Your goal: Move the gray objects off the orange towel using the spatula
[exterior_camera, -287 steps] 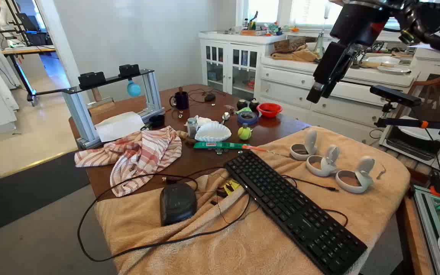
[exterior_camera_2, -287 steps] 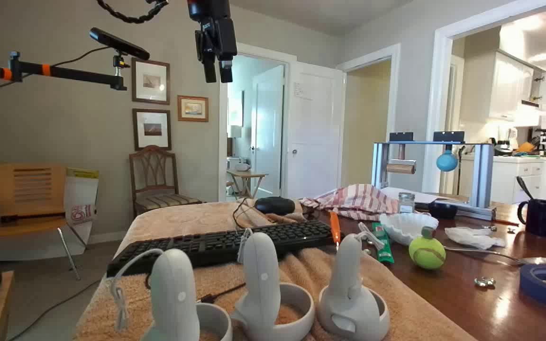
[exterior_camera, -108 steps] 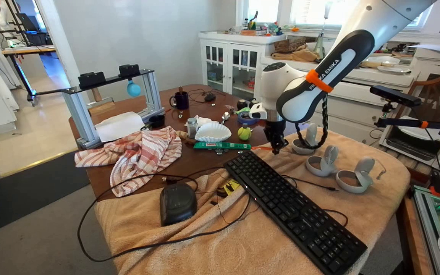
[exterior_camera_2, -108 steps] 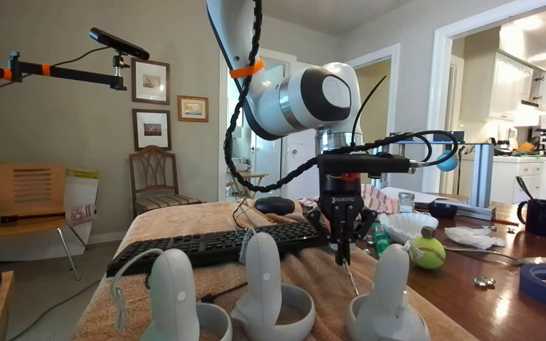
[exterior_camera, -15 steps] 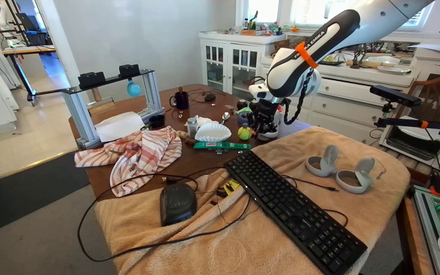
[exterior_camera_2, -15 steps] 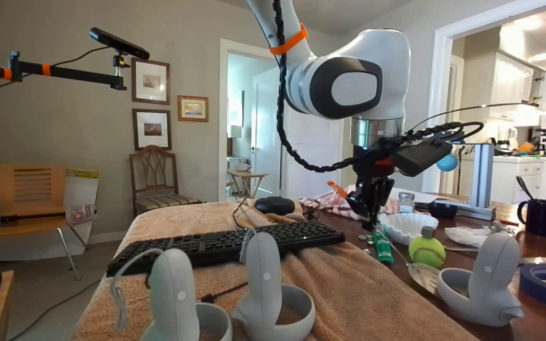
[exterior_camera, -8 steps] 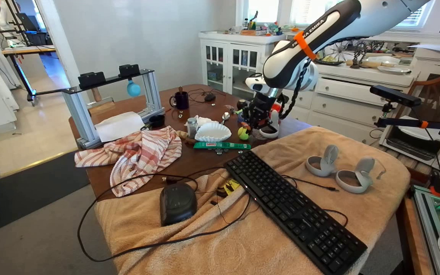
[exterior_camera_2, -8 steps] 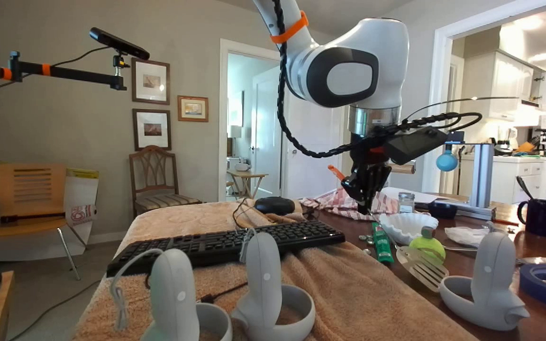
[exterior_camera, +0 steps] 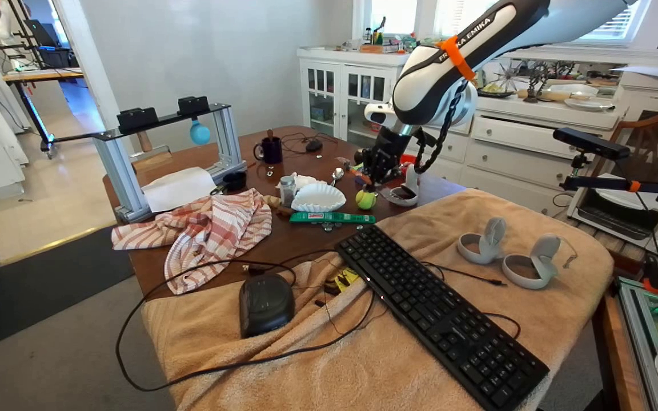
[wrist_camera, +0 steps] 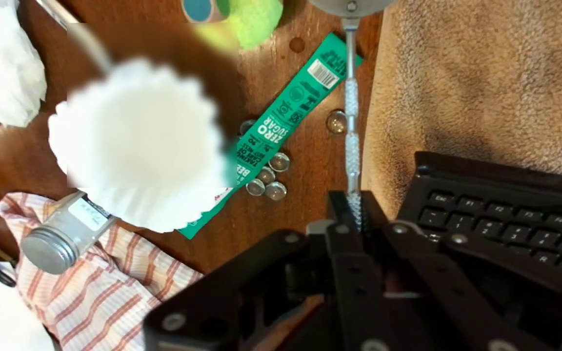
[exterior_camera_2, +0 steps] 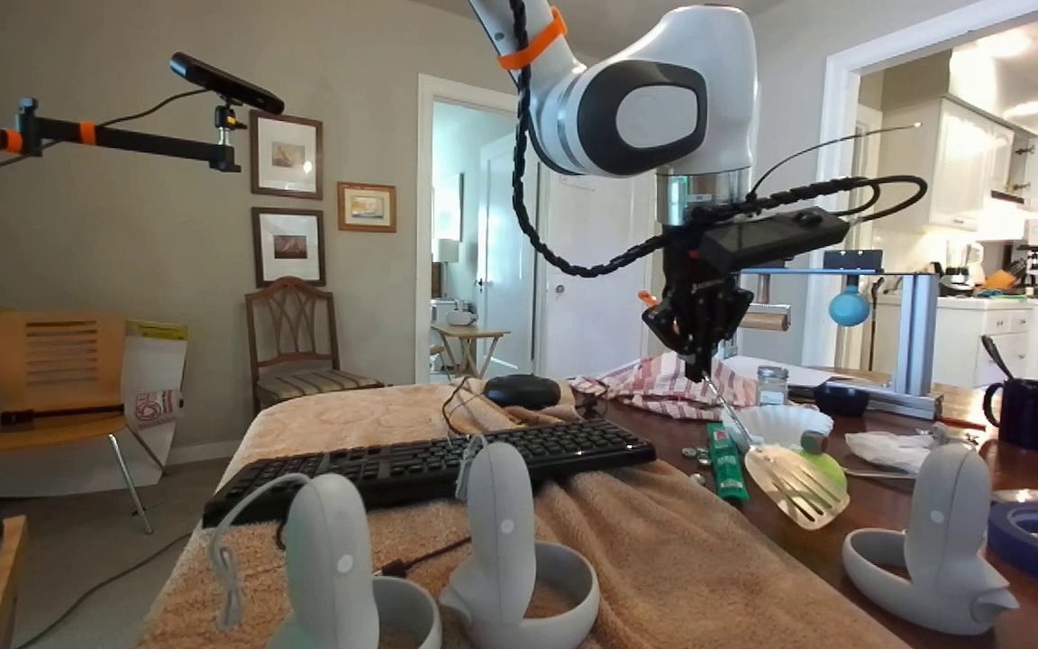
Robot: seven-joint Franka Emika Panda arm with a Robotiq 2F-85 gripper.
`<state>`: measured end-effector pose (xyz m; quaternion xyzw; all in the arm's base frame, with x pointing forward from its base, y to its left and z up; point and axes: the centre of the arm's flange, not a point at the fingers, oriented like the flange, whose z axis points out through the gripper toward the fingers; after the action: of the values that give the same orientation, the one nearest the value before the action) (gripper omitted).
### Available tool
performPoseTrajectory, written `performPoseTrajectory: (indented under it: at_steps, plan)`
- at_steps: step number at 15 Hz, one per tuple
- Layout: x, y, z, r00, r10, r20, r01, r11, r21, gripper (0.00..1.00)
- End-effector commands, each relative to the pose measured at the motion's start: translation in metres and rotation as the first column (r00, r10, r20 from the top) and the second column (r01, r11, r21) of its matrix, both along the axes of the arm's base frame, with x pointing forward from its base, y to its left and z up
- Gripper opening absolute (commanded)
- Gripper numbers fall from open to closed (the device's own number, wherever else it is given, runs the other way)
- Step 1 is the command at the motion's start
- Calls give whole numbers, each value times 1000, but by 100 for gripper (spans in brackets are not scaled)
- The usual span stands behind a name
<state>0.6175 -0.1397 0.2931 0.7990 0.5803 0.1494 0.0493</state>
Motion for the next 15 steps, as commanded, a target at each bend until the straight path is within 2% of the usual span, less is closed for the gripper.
performPoseTrajectory:
  at_steps: [1, 4, 8, 11, 15]
  plan:
    - [-2, 12, 9, 987, -148, -69, 148, 989, -3, 2]
    - [-4, 12, 4, 945, -281, -167, 286, 958, 5, 2]
    - [-9, 4, -3, 856, -436, -276, 455, 890, 5, 2]
    - [-10, -2, -7, 774, -543, -324, 569, 822, -19, 2]
    - [-11, -7, -13, 663, -682, -309, 697, 713, -78, 2]
